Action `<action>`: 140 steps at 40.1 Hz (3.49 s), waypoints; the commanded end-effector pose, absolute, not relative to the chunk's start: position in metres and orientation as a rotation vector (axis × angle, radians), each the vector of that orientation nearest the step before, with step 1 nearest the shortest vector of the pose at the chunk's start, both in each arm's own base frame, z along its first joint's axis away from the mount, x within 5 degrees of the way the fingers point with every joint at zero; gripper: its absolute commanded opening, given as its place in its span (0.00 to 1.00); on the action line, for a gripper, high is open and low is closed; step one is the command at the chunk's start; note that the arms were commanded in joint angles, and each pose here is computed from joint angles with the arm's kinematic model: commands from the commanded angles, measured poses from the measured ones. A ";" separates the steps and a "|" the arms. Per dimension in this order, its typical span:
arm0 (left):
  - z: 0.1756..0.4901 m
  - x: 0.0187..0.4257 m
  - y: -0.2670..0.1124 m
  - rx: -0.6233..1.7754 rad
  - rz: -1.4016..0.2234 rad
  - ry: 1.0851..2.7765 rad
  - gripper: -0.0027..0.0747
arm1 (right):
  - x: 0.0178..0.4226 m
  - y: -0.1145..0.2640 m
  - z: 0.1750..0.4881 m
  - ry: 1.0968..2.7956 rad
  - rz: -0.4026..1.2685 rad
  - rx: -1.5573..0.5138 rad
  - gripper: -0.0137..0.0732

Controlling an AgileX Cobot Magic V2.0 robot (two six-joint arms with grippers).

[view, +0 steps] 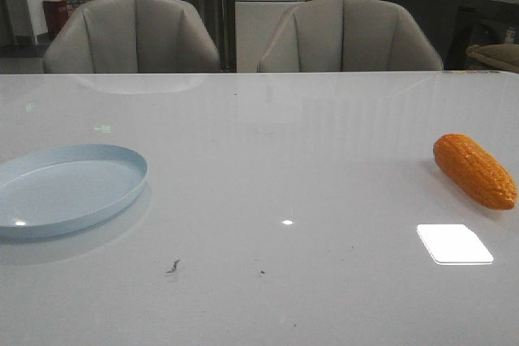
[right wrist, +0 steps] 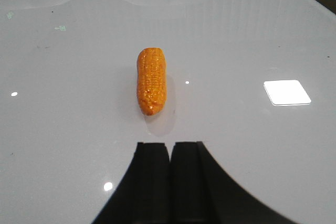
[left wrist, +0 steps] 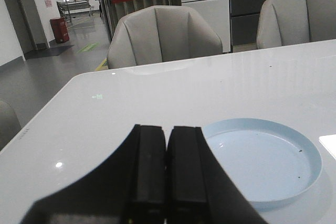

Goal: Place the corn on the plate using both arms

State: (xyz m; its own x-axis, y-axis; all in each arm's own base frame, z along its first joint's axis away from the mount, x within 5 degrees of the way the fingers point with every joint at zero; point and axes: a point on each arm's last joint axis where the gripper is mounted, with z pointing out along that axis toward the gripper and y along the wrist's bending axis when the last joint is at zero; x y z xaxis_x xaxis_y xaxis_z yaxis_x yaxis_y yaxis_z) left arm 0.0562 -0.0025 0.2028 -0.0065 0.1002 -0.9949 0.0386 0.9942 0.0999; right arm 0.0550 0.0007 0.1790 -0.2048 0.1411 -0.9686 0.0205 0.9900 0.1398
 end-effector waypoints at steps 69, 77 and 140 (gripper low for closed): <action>0.443 0.024 0.000 0.071 0.138 0.800 0.15 | 0.027 0.003 0.404 0.948 -0.014 -0.044 0.18; 0.455 0.084 -0.001 0.083 0.132 0.949 0.15 | 0.085 0.003 0.424 1.080 -0.009 -0.047 0.18; 0.319 0.279 -0.015 0.082 -0.115 2.354 0.63 | 0.184 -0.003 0.335 1.855 -0.018 0.027 0.72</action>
State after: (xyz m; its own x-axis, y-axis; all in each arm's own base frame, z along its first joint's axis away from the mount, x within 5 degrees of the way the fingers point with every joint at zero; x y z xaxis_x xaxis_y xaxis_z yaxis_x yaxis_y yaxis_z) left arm 0.2573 -0.0152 0.3060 -0.7363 0.0524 -0.6747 0.1100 0.9930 -0.0429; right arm 0.1820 -0.0026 0.3182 -0.3797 -0.0002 -0.9251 0.0299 0.9995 -0.0125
